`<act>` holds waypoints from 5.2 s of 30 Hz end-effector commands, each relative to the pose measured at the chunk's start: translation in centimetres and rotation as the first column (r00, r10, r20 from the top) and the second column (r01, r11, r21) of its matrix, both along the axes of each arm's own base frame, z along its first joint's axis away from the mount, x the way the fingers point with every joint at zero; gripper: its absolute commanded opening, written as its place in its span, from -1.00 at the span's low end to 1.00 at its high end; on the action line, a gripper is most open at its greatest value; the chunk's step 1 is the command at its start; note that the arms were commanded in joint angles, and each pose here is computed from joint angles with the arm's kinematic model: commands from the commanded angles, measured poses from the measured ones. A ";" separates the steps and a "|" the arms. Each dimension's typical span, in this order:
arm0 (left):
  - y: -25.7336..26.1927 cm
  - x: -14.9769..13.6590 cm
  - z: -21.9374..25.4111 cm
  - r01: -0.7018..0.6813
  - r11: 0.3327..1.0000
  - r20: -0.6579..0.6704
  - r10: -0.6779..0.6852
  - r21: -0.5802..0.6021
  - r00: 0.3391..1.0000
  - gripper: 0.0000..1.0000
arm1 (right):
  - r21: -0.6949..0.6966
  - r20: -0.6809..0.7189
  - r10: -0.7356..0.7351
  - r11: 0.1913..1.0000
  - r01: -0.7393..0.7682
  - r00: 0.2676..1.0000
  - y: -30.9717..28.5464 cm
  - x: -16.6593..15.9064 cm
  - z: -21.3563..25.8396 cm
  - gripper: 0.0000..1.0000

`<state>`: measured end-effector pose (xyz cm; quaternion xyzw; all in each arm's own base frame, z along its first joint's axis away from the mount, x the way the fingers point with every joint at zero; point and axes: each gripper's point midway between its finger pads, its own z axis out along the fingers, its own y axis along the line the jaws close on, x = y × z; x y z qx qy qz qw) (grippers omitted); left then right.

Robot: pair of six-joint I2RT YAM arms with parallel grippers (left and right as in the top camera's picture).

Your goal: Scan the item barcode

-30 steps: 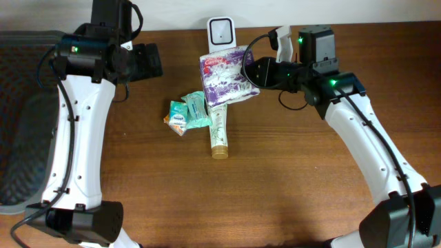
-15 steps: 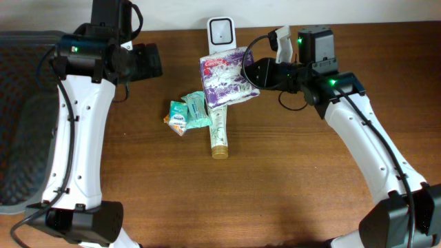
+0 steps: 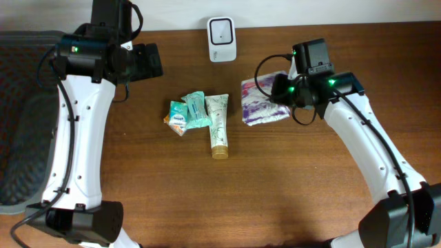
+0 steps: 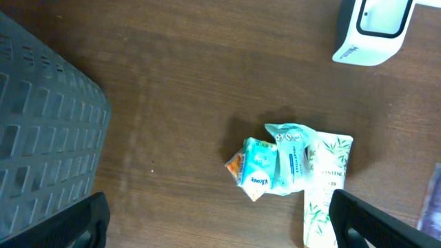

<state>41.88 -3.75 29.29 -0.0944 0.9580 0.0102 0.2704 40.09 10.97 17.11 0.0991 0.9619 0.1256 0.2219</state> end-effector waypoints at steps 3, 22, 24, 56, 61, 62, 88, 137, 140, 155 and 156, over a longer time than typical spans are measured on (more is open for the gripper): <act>0.1 0.1 0.5 0.007 1.000 0.014 -0.007 0.010 1.000 0.98 | -0.457 0.003 -0.197 0.872 0.177 0.980 -8.7 -1.9 -0.2 -0.92; 0.1 0.1 0.5 0.007 1.000 0.014 -0.007 0.010 1.000 0.99 | -0.385 -0.199 0.000 0.919 -0.079 0.980 -0.4 -2.3 -7.8 -0.32; 0.1 0.1 0.5 0.007 1.000 0.014 -0.007 0.011 1.000 0.99 | -0.239 -0.166 0.110 0.960 -0.148 0.980 4.5 -1.8 -7.0 0.06; 0.1 0.1 0.5 0.007 1.000 0.015 -0.007 0.010 1.000 0.98 | 0.422 -0.215 0.112 0.906 -0.011 0.970 -3.4 -2.8 -15.5 0.33; 0.1 0.1 0.5 0.007 1.000 0.014 -0.007 0.011 1.000 0.98 | 0.613 -0.035 0.131 0.786 -0.083 0.991 3.0 2.3 -10.1 -0.92; 0.1 0.1 0.5 0.007 1.000 0.014 -0.007 0.010 1.000 0.99 | 0.662 0.048 0.095 0.743 -0.103 0.994 3.8 5.1 -6.7 -0.92; 0.1 0.1 0.5 0.007 1.000 0.014 -0.007 0.011 1.000 0.98 | 0.640 0.493 -0.226 0.748 -0.175 0.840 12.2 21.2 8.0 -0.92; 0.2 0.1 0.5 0.005 1.000 0.014 -0.005 0.010 1.000 0.99 | 0.678 0.127 -0.310 0.720 0.145 0.942 -27.3 6.4 4.8 0.72; 0.2 0.1 0.5 0.004 1.000 0.014 -0.005 0.010 1.000 0.98 | 0.598 0.073 -0.040 0.802 -0.012 0.997 -19.0 5.2 2.0 0.72; 0.2 0.1 0.5 0.004 1.000 0.014 -0.005 0.010 1.000 0.98 | 0.328 -0.102 0.535 0.814 -0.479 0.839 12.3 1.3 -4.7 0.97; 0.2 0.1 0.5 0.004 1.000 0.015 -0.005 0.010 1.000 0.98 | 0.335 -0.111 0.537 0.812 -0.478 0.836 13.1 0.9 -4.7 0.97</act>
